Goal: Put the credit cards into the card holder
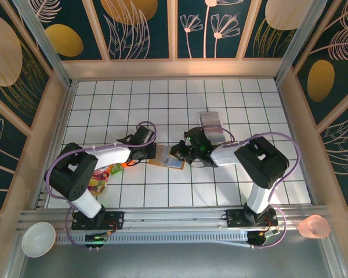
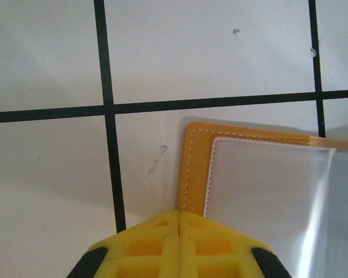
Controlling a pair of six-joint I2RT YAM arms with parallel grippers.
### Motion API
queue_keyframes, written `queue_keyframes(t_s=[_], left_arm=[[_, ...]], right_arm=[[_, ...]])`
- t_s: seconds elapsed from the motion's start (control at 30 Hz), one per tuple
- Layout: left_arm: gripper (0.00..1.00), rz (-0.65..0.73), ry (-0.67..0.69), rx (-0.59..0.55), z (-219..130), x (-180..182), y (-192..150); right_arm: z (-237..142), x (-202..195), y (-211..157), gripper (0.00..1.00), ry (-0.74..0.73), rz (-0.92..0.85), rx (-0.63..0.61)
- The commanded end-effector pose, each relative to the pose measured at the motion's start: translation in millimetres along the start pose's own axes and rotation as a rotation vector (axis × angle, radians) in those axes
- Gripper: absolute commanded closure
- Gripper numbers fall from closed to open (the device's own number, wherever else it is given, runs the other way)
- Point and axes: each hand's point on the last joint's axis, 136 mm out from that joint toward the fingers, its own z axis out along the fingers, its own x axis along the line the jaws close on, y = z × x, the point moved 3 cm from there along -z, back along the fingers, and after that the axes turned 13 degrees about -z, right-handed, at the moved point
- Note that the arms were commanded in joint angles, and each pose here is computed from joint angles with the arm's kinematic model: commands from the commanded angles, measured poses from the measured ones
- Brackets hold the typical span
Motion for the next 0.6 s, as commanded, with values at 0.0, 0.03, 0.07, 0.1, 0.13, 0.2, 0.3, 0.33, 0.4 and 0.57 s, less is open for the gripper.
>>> queue_keyframes(t_s=[0.0, 0.03, 0.07, 0.1, 0.13, 0.2, 0.3, 0.33, 0.4, 0.57], left_arm=[[1.00, 0.013, 0.108, 0.090, 13, 30, -25], [1.00, 0.017, 0.109, 0.093, 13, 30, -26], [1.00, 0.016, 0.109, 0.093, 13, 30, -26], [1.00, 0.016, 0.109, 0.091, 13, 30, -25], [1.00, 0.018, 0.106, 0.092, 13, 29, -26], [1.00, 0.015, 0.106, 0.093, 14, 30, -26], [1.00, 0.016, 0.106, 0.094, 14, 29, -26], [1.00, 0.017, 0.106, 0.093, 14, 29, -26], [1.00, 0.018, 0.105, 0.093, 13, 29, -26], [1.00, 0.019, 0.106, 0.095, 14, 29, -26]], right_arm=[[4, -13, -8, 1.00, -0.043, 0.033, 0.006], [4, -13, -8, 1.00, -0.045, 0.037, 0.007], [5, -13, -9, 1.00, -0.049, 0.038, 0.009], [5, -13, -9, 1.00, -0.049, 0.039, 0.011], [6, -13, -9, 1.00, -0.046, 0.037, 0.012], [7, -11, -9, 1.00, -0.036, 0.035, 0.018], [10, -8, -9, 1.00, -0.017, 0.032, 0.028], [10, -6, -9, 1.00, -0.008, 0.028, 0.027], [10, -3, -8, 1.00, 0.007, 0.025, 0.025], [10, 8, -6, 1.00, 0.062, -0.001, 0.014]])
